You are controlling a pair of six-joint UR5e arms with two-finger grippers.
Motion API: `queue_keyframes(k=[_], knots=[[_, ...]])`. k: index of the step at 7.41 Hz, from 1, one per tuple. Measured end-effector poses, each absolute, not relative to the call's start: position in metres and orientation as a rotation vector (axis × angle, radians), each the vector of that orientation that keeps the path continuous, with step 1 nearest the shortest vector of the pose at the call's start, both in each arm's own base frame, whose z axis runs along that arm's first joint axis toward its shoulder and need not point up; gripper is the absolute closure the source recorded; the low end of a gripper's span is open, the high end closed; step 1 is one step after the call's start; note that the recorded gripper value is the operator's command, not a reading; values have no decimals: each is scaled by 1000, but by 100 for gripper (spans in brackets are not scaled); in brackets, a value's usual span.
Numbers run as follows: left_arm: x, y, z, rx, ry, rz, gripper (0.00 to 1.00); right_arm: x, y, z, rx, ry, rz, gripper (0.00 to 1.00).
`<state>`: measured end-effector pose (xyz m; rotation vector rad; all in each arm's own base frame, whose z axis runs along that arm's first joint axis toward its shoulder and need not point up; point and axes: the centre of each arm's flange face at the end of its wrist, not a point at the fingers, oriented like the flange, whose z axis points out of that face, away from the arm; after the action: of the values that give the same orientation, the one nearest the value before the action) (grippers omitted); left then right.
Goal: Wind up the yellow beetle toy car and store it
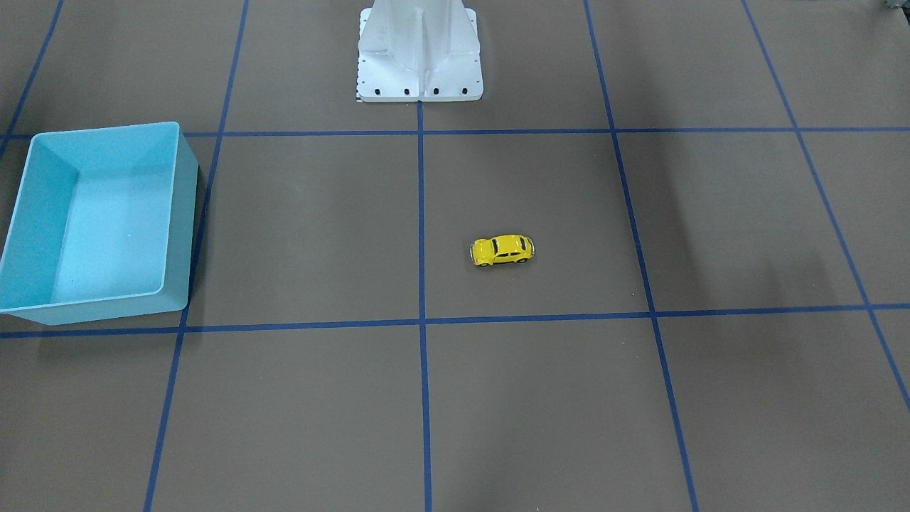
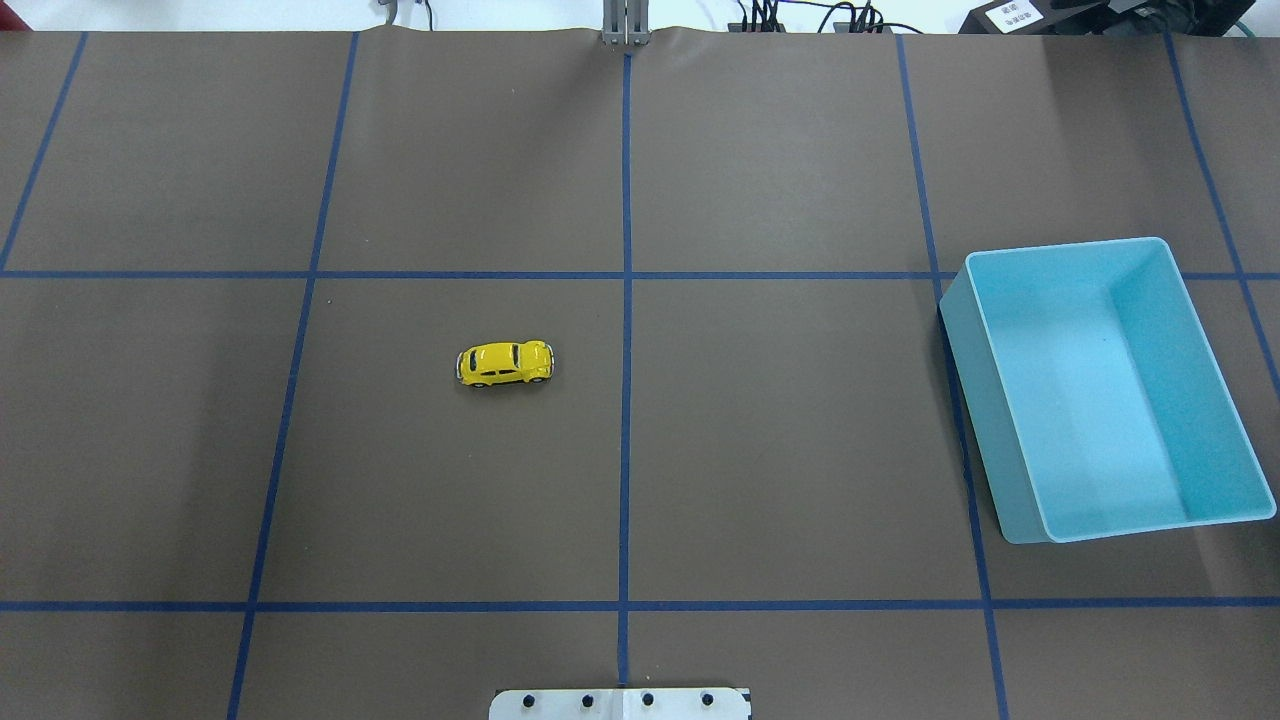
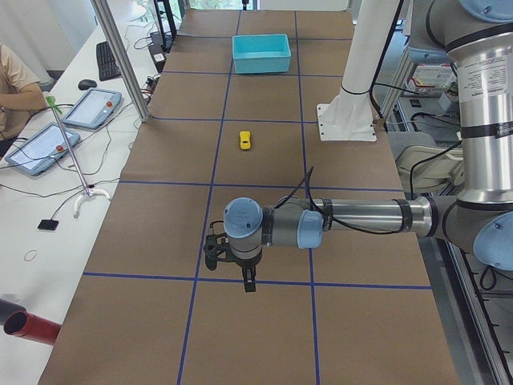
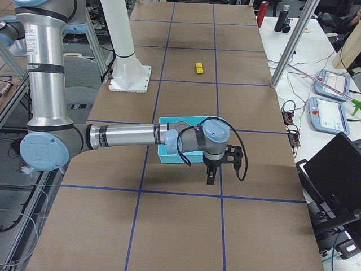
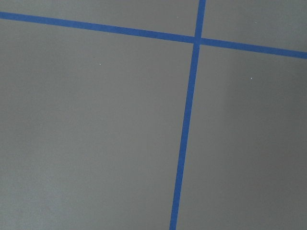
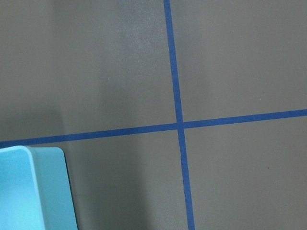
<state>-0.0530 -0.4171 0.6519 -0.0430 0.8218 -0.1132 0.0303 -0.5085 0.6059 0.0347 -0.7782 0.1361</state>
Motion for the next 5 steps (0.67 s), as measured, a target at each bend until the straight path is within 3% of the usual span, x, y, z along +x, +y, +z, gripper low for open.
queue_keyframes(k=[5], knots=[[-53, -419, 648, -40, 825, -111, 0, 25, -507, 607, 62, -772, 46, 0]])
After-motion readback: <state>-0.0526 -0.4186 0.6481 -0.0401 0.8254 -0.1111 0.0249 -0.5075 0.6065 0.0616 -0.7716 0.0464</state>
